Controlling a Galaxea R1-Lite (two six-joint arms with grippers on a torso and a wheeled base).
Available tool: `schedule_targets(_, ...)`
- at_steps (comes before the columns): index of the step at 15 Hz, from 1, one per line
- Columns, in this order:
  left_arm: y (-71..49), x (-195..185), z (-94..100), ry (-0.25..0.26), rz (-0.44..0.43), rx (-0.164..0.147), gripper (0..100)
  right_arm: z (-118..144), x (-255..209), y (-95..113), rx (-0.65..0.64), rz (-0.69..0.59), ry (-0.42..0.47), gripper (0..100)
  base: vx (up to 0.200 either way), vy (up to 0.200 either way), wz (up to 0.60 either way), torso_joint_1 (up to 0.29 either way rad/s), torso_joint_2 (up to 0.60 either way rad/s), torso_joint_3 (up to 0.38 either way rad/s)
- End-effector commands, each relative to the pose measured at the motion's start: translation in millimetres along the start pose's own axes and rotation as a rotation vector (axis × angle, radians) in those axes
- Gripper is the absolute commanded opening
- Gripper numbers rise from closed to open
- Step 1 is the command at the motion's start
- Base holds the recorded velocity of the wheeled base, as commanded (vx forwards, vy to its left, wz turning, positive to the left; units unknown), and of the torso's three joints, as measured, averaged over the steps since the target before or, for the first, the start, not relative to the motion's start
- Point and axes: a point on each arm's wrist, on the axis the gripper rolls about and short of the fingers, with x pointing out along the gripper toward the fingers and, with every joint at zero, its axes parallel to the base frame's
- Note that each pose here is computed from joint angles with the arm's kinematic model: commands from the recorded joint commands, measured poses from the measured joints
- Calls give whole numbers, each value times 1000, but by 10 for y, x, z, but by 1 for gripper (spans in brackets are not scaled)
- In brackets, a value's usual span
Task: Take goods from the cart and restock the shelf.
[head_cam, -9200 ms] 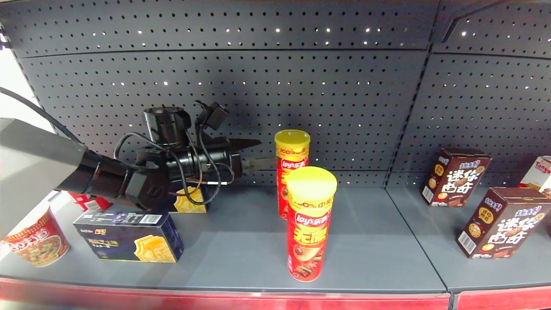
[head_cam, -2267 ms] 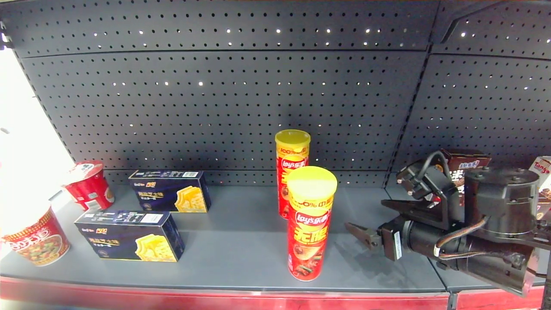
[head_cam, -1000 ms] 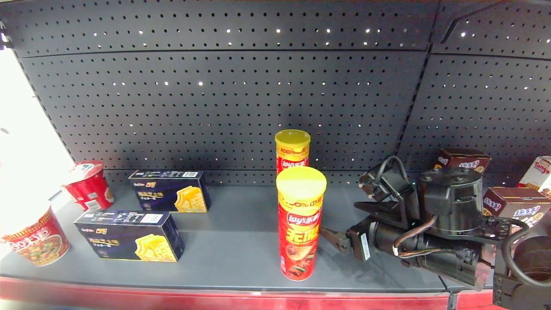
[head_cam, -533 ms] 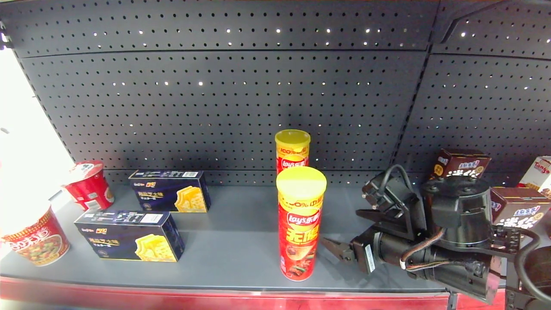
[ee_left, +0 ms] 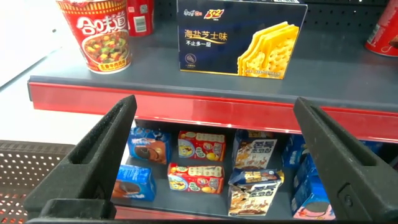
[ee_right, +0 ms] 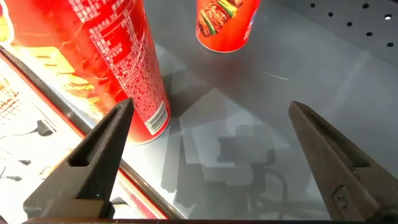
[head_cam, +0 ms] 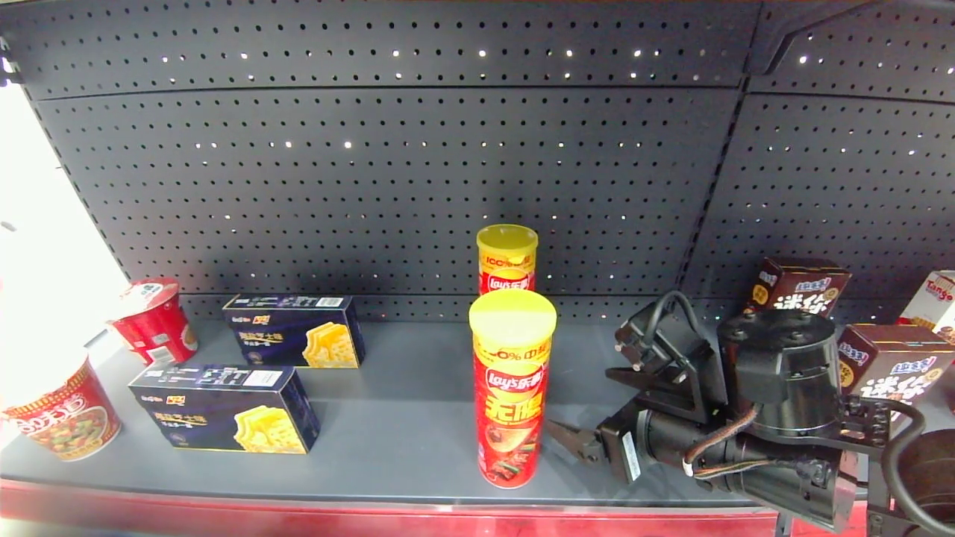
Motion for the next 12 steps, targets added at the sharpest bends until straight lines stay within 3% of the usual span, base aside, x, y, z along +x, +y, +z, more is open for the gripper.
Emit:
schedule_targets(1,0,0,0,0,0,0,100,-19,10,4,-2,1,8,100,0,0,0,0,0,0)
schedule_targets(7,0,0,0,0,0,0,100,54,-144,-93,8,-36,-38,100,0,0,0,0,0,0)
schedule_targets(12,0,0,0,0,0,0,100,-8,-152,-135,4,-42,-16,100,0,0,0,0,0,0)
